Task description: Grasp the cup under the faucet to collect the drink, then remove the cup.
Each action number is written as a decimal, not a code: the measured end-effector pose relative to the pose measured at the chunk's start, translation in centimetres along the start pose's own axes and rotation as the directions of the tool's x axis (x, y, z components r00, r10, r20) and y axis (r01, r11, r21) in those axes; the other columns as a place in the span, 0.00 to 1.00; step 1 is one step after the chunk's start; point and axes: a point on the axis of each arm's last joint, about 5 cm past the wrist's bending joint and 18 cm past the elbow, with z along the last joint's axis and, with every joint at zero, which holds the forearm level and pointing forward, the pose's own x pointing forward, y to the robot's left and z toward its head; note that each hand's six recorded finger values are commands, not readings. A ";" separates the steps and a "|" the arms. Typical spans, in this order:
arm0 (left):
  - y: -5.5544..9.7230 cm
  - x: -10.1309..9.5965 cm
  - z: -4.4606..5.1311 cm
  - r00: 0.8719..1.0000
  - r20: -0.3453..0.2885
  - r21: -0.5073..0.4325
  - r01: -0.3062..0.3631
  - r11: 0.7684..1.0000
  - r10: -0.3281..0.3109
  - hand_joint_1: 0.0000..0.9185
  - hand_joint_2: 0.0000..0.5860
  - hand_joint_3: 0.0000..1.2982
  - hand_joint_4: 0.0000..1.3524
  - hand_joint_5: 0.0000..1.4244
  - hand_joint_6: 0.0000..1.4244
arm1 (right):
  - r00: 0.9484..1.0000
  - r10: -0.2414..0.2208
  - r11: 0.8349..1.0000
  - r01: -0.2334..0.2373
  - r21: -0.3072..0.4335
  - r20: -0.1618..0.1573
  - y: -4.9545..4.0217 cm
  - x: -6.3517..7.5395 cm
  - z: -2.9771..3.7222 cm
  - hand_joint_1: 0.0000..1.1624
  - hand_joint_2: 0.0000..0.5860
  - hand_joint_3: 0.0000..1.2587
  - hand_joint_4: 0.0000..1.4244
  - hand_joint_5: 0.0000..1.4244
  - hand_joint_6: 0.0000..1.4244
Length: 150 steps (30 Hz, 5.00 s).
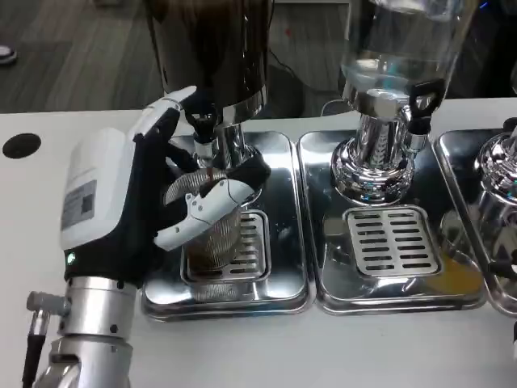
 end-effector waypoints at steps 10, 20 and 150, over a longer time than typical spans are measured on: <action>0.0 0.0 0.00 1.000 0.000 0.000 0.000 1.000 0.000 0.00 0.07 0.25 0.19 0.47 0.58 | 1.000 0.000 1.000 0.000 0.000 0.000 0.00 0.0 0.00 0.35 1.00 0.16 0.04 0.03 0.00; 0.2 0.1 -0.12 1.000 -0.013 -0.021 -0.009 1.000 0.009 0.00 0.06 0.16 0.11 0.45 0.59 | 1.000 0.001 1.000 -0.001 0.000 0.000 0.00 0.0 0.00 0.35 1.00 0.16 0.04 0.03 0.00; 4.9 -17.4 -2.36 0.906 -0.360 0.188 0.303 0.934 -0.221 0.00 0.09 0.20 0.15 0.18 0.36 | 0.883 0.416 0.810 -0.468 0.354 0.215 10.32 23.5 10.23 0.61 0.17 0.06 0.05 0.09 0.04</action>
